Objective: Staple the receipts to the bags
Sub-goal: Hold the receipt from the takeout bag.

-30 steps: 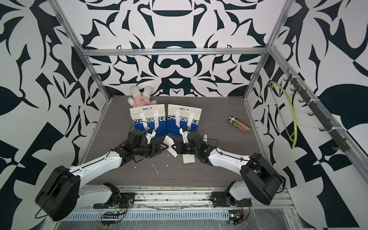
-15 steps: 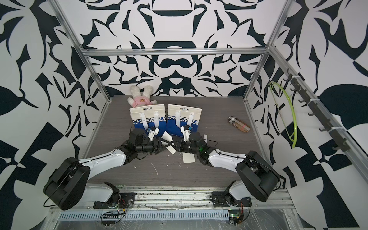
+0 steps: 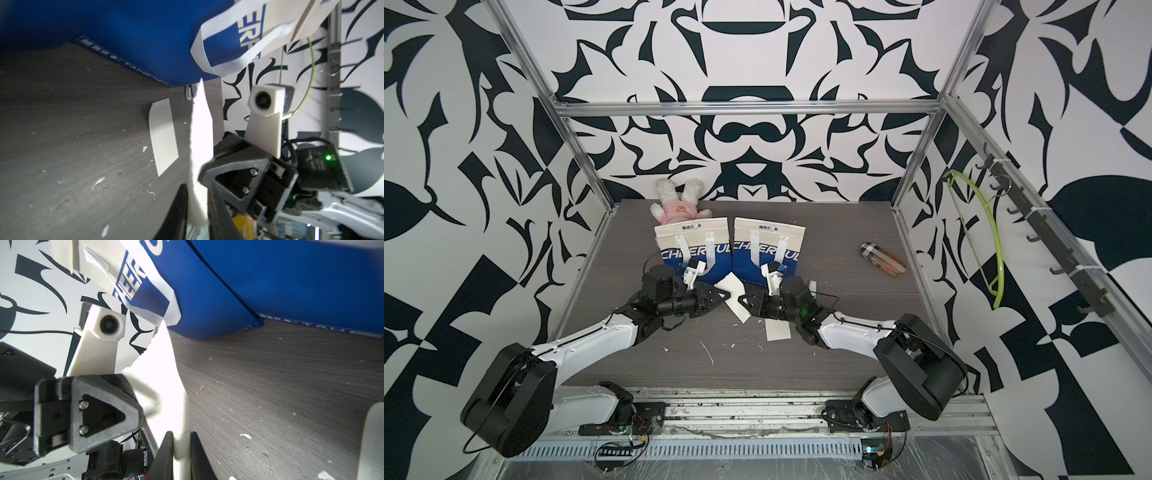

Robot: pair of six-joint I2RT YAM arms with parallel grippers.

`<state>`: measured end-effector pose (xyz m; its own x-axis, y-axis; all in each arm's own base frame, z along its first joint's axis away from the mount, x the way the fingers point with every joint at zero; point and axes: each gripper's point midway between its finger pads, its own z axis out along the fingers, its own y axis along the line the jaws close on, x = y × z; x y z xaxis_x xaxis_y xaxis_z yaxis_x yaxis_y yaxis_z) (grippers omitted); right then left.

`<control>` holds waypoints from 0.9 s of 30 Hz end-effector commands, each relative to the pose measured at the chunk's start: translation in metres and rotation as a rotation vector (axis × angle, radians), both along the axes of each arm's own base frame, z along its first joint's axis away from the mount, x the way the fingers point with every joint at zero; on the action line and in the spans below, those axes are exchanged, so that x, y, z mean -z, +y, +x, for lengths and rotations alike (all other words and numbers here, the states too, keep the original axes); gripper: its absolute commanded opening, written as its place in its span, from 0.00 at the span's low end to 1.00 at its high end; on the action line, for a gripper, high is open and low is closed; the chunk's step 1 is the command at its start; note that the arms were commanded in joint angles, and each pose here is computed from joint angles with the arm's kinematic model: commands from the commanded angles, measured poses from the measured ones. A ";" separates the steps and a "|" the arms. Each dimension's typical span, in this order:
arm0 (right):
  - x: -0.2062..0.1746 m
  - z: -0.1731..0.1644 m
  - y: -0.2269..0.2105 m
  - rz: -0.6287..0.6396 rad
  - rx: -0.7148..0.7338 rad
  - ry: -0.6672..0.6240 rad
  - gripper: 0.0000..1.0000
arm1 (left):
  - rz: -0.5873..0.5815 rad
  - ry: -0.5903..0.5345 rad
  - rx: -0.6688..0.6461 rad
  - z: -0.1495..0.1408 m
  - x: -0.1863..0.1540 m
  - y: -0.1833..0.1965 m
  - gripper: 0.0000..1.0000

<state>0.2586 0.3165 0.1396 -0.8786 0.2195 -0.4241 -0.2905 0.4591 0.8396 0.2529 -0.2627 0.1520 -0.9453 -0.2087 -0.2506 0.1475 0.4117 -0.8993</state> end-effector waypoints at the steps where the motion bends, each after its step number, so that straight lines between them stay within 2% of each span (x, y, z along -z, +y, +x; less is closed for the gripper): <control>1: -0.010 -0.001 0.006 0.033 -0.034 -0.018 0.18 | 0.020 0.019 0.025 0.002 0.008 -0.003 0.00; 3: -0.010 -0.002 0.009 0.037 -0.049 -0.015 0.23 | 0.029 0.027 0.035 0.004 0.009 -0.005 0.00; 6: -0.015 -0.002 0.005 0.016 -0.069 -0.038 0.41 | 0.062 0.004 0.055 0.006 0.002 -0.002 0.00; 10: -0.036 0.006 -0.024 -0.137 -0.108 -0.154 0.61 | 0.193 -0.066 0.109 0.005 -0.012 0.014 0.00; 12: -0.052 0.012 -0.041 -0.180 -0.130 -0.228 0.76 | 0.221 -0.131 0.143 0.002 -0.033 0.023 0.00; 14: -0.067 0.016 -0.050 -0.205 -0.168 -0.322 0.84 | 0.223 -0.185 0.205 -0.003 -0.049 0.024 0.00; 18: -0.088 0.020 -0.036 -0.199 -0.318 -0.423 0.82 | 0.222 -0.251 0.349 -0.016 -0.065 0.020 0.00; 21: -0.101 0.025 -0.016 -0.115 -0.409 -0.454 0.78 | 0.200 -0.260 0.450 -0.023 -0.070 0.014 0.00; 27: -0.121 0.022 0.006 0.019 -0.502 -0.539 0.77 | 0.191 -0.412 0.519 -0.026 -0.089 0.013 0.00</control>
<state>0.2918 0.3105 0.2215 -0.6550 -0.1553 -0.7395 -0.7435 0.3072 0.5940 0.2412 -0.2514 0.2291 -0.7982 0.2681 -0.5395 0.6011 0.4142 -0.6834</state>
